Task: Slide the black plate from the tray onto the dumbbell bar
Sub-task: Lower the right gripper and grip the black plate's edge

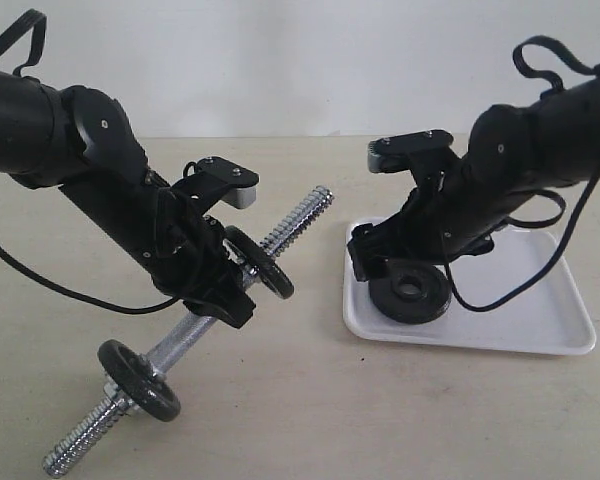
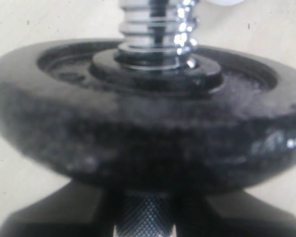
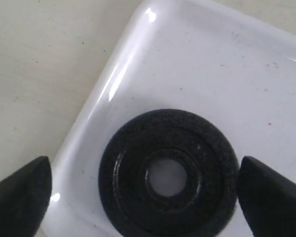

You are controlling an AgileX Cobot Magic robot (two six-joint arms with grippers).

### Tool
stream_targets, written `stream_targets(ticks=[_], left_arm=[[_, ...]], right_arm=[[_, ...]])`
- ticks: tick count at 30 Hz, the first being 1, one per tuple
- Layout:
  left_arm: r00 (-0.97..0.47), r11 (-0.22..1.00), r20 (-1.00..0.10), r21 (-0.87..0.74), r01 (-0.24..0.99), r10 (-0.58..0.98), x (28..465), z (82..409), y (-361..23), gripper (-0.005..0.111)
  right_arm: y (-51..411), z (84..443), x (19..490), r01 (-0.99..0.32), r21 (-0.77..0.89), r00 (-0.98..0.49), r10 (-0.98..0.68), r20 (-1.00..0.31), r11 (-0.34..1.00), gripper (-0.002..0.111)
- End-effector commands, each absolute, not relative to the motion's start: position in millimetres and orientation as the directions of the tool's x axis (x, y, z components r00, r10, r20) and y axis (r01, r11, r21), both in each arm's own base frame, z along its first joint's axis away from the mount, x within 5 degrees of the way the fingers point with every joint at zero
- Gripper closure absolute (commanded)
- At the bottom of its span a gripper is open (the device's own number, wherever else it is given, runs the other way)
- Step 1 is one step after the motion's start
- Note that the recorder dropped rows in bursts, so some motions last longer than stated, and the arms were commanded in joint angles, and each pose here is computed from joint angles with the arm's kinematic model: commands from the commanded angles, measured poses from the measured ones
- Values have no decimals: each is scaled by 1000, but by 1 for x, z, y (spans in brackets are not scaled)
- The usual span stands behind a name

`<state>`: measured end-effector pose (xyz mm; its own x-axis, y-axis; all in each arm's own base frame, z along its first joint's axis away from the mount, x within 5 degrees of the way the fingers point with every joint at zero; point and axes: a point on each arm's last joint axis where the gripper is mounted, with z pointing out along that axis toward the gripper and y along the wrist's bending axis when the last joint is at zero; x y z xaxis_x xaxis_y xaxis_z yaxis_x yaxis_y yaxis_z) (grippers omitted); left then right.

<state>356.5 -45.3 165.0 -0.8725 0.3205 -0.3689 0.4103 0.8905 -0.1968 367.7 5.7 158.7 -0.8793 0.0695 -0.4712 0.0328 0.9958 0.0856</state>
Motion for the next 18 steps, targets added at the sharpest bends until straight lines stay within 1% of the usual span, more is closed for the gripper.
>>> stream_targets(ticks=[1,3,6,13,18], left_arm=[[-854,892,-442,-215,398,275,357,194,-47,103],[-854,892,-442,-215,398,275,357,194,-47,103],[-854,892,-442,-215,398,275,357,194,-47,103],[-855,890,-438,-218,400,277,357,194,-47,103],[-854,889,-439,-217,403,280,357,194,-47,103]], right_arm=[[-4,175,372,35,-36,-923,18,-385,999,23],[-7,182,375,34,-63,-930,9,-368,997,23],[-7,184,378,42,-68,-953,20,-301,997,23],[-4,143,381,81,-29,-986,75,-148,996,23],[0,137,383,110,16,-983,112,-144,994,23]])
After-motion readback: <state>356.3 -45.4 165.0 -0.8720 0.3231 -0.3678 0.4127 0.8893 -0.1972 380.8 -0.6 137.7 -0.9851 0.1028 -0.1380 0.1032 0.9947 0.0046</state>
